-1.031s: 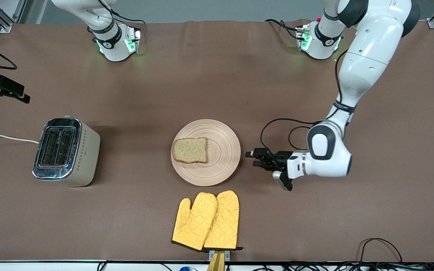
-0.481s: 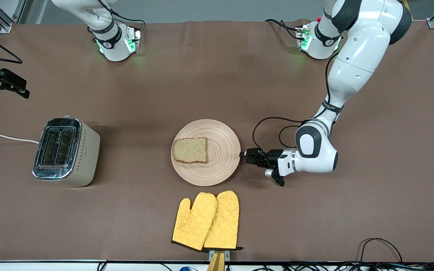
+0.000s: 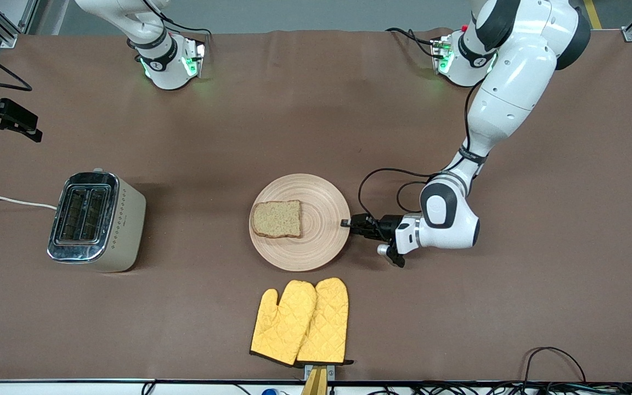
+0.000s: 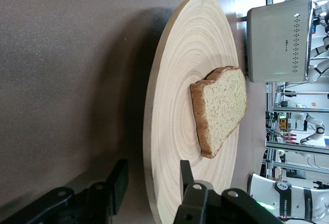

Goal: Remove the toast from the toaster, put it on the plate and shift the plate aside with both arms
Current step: 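Grip the rim of the wooden plate with the left gripper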

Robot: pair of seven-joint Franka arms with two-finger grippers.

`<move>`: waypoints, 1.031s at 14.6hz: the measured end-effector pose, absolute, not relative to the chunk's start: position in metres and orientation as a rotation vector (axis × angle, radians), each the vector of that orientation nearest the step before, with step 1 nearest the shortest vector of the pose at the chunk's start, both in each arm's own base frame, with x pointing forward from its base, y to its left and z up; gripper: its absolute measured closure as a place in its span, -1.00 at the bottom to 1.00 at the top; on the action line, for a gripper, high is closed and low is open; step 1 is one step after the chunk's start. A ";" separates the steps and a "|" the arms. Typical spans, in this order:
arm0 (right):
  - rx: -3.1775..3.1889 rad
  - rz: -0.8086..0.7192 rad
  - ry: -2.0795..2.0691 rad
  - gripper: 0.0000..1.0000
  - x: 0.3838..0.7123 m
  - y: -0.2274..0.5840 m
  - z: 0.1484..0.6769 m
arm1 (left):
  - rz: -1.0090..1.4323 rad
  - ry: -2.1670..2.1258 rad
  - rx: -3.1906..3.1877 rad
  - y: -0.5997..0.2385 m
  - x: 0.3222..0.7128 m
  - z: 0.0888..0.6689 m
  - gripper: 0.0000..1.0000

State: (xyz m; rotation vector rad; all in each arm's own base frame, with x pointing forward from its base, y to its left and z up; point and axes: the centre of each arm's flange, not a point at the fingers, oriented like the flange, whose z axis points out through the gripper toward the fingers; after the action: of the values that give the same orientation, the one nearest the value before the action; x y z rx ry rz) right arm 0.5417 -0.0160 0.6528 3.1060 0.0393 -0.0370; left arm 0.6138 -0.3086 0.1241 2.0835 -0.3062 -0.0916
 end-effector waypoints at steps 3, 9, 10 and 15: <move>3.106 -0.037 0.030 -1.00 0.542 -0.019 0.653 | -0.096 -0.301 2.085 -0.308 0.613 0.120 0.25; 3.106 -0.038 0.029 -1.00 0.542 -0.020 0.653 | -0.097 -0.281 2.074 -0.310 0.612 0.119 0.76; 3.107 -0.038 0.029 -1.00 0.542 -0.019 0.653 | -0.097 -0.272 2.068 -0.311 0.612 0.120 0.81; 3.110 -0.037 0.030 -1.00 0.542 -0.019 0.653 | -0.097 -0.270 2.068 -0.311 0.613 0.121 0.82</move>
State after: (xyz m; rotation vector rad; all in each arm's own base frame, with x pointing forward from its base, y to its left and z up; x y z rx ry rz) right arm 0.5417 -0.0191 0.6526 3.1103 0.0297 -0.0367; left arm 0.6126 -0.3114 0.1207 2.0678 -0.2705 -0.0965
